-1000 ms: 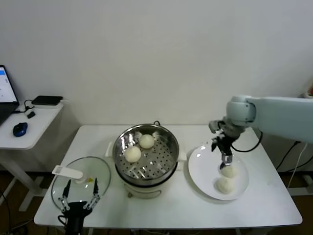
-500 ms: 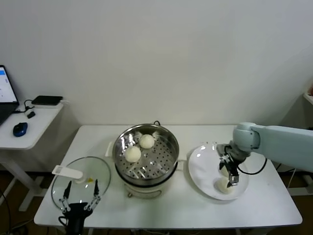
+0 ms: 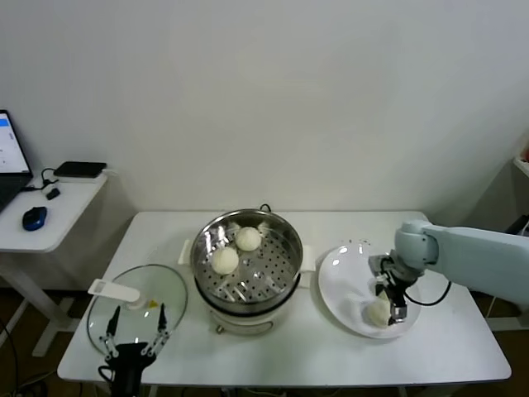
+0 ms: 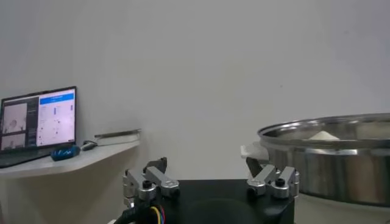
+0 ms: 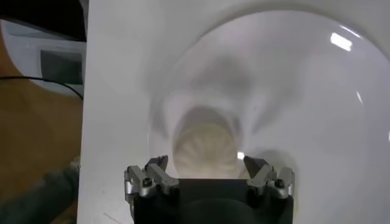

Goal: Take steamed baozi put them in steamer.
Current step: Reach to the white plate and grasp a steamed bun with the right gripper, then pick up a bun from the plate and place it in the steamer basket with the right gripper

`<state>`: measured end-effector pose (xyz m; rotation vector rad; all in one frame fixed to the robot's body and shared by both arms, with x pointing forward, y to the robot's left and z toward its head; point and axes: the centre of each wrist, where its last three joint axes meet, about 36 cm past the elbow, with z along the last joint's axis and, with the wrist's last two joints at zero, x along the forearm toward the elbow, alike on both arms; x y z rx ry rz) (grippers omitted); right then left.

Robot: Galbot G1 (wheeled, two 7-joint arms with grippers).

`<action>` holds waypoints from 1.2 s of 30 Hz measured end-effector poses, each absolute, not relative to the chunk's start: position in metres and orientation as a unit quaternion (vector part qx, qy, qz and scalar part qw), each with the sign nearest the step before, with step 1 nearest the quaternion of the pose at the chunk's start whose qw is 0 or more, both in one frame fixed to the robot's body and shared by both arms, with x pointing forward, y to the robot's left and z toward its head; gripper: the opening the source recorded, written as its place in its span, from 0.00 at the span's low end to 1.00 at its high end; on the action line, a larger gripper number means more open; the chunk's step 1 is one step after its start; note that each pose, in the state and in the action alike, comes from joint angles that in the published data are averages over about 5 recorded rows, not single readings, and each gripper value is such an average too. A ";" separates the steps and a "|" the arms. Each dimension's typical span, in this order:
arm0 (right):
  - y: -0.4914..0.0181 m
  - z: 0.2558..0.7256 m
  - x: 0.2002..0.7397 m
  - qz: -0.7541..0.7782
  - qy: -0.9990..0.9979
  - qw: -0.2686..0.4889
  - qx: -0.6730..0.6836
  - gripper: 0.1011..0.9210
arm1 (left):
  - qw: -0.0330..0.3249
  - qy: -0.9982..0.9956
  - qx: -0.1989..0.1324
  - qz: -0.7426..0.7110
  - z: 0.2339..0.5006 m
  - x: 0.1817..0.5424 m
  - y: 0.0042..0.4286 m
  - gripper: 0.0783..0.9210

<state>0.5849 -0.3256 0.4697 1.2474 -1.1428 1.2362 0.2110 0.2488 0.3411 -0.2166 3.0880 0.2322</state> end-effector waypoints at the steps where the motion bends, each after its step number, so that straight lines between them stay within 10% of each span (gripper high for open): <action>1: -0.326 0.469 0.585 0.511 -0.472 0.500 0.515 0.85 | 0.019 0.995 -0.070 0.075 0.341 0.211 0.249 0.88; 18: -0.317 0.490 0.587 0.510 -0.471 0.493 0.525 0.64 | 0.020 0.994 -0.073 0.077 0.343 0.212 0.251 0.88; 36: -0.238 0.685 0.600 0.598 -0.442 0.343 0.574 0.61 | 0.023 0.994 -0.069 0.076 0.343 0.213 0.249 0.88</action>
